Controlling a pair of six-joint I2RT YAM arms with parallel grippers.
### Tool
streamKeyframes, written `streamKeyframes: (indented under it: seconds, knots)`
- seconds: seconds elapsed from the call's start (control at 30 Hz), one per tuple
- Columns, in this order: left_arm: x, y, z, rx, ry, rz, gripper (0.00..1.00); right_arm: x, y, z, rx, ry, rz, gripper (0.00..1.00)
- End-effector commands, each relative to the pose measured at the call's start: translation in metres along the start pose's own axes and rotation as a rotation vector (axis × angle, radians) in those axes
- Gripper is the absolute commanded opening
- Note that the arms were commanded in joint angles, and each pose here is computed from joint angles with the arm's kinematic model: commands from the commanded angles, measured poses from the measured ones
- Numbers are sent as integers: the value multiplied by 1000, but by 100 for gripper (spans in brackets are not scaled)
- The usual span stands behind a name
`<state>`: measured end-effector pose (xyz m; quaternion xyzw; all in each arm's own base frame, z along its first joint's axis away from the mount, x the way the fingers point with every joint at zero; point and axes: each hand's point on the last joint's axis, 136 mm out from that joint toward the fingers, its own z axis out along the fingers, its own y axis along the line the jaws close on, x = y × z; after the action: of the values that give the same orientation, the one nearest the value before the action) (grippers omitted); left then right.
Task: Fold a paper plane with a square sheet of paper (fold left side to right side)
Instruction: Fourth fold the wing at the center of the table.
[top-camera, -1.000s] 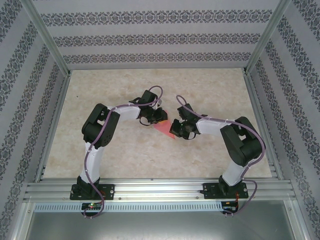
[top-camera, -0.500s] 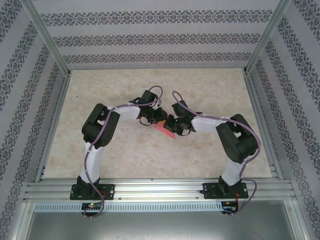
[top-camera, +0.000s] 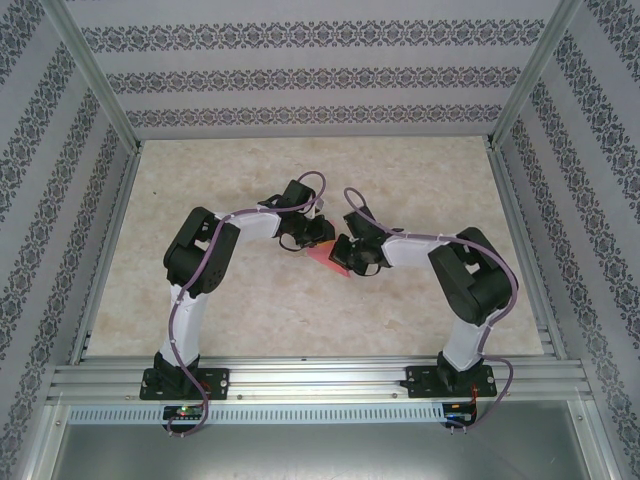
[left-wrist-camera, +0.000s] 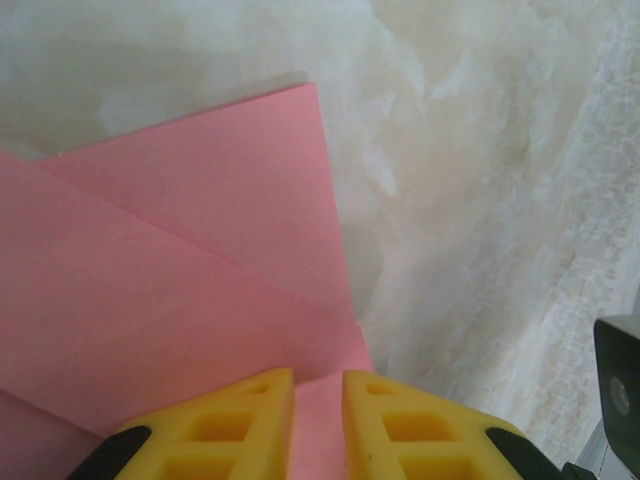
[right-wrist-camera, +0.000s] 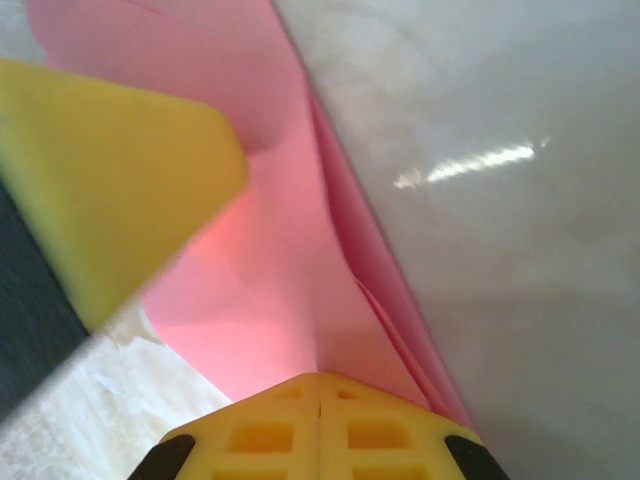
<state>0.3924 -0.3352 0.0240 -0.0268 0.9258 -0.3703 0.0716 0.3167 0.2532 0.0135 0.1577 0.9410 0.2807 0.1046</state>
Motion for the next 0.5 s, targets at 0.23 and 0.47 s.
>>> streamKeyframes:
  seconds: [0.23,0.47]
  knots:
    - [8,64,9,-183,19,-80,22,35,-71,-24,156,53,42,6]
    - [6,61,7,-181,15,-78,22,49,-77,-31,140,78,26,6]
